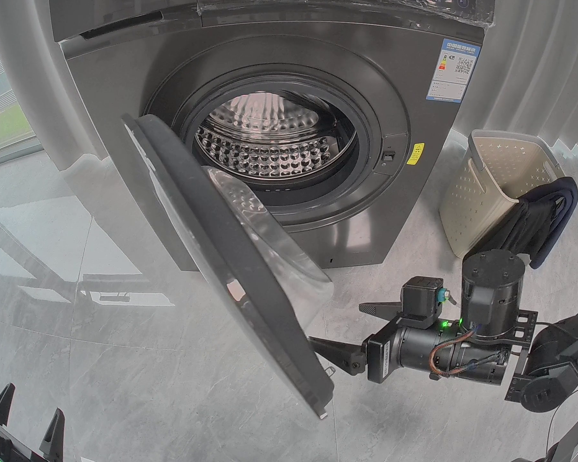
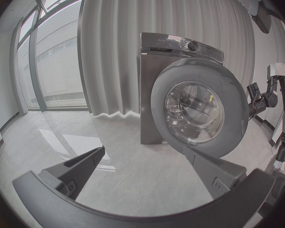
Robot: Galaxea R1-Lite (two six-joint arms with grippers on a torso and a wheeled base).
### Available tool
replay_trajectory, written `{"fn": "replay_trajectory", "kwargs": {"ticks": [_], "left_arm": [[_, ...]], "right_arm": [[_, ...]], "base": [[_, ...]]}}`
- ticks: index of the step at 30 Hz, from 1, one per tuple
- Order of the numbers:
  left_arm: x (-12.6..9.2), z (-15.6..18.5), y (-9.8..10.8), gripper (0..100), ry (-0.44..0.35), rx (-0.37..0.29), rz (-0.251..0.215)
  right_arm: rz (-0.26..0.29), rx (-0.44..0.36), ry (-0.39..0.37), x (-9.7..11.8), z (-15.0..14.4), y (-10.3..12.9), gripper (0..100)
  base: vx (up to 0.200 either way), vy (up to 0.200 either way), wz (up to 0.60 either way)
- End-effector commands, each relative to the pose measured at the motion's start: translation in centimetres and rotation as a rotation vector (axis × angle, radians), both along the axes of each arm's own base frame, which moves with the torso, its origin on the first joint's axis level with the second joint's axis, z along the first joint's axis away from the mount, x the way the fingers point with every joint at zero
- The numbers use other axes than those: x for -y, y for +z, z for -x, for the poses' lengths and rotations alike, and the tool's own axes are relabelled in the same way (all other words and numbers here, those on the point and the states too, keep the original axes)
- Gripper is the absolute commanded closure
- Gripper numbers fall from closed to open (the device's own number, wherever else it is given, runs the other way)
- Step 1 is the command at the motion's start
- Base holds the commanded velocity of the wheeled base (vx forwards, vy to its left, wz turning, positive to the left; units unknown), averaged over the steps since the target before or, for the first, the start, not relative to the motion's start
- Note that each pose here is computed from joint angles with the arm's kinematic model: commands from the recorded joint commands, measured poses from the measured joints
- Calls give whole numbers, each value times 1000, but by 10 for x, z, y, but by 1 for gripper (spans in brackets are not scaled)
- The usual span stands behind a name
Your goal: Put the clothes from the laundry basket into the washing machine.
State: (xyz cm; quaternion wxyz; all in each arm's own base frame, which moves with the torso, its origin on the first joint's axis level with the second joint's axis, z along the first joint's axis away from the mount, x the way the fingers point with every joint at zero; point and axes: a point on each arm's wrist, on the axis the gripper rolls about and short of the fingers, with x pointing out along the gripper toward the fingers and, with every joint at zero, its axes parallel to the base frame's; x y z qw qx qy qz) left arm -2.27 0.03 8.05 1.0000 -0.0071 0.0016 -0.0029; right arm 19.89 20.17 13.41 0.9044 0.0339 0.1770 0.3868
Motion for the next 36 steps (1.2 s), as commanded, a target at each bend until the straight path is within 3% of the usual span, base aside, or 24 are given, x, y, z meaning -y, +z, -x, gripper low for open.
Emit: {"fn": "replay_trajectory", "kwargs": {"ticks": [1,6,7,11,12,15,24,32,36], "left_arm": [[0,0,-5,0,1,-1,1],[0,0,-5,0,1,0,-2],[0,0,-5,0,-11,-1,0],[0,0,-5,0,-10,-1,1],[0,0,-5,0,-13,-1,3],[0,0,-5,0,-16,-2,7],[0,0,-5,0,-16,-2,10],[0,0,-5,0,-16,-2,13],[0,0,-5,0,-17,-2,13]], "right_arm": [[1,-7,17,-2,4,-2,0],[-18,9,-94,7,-20,2,0],[-24,27,-174,13,-42,4,0],[-38,44,-206,13,-56,8,0],[-59,66,-263,14,-81,13,0],[-58,77,-304,10,-104,9,0],[-24,39,-294,-10,-128,-19,0],[-8,21,-197,-37,-100,-23,0],[-13,25,-190,-35,-94,-20,0]], "base": [[0,0,0],[0,0,0],[0,0,0],[0,0,0],[0,0,0],[0,0,0],[0,0,0],[0,0,0],[0,0,0]]}}
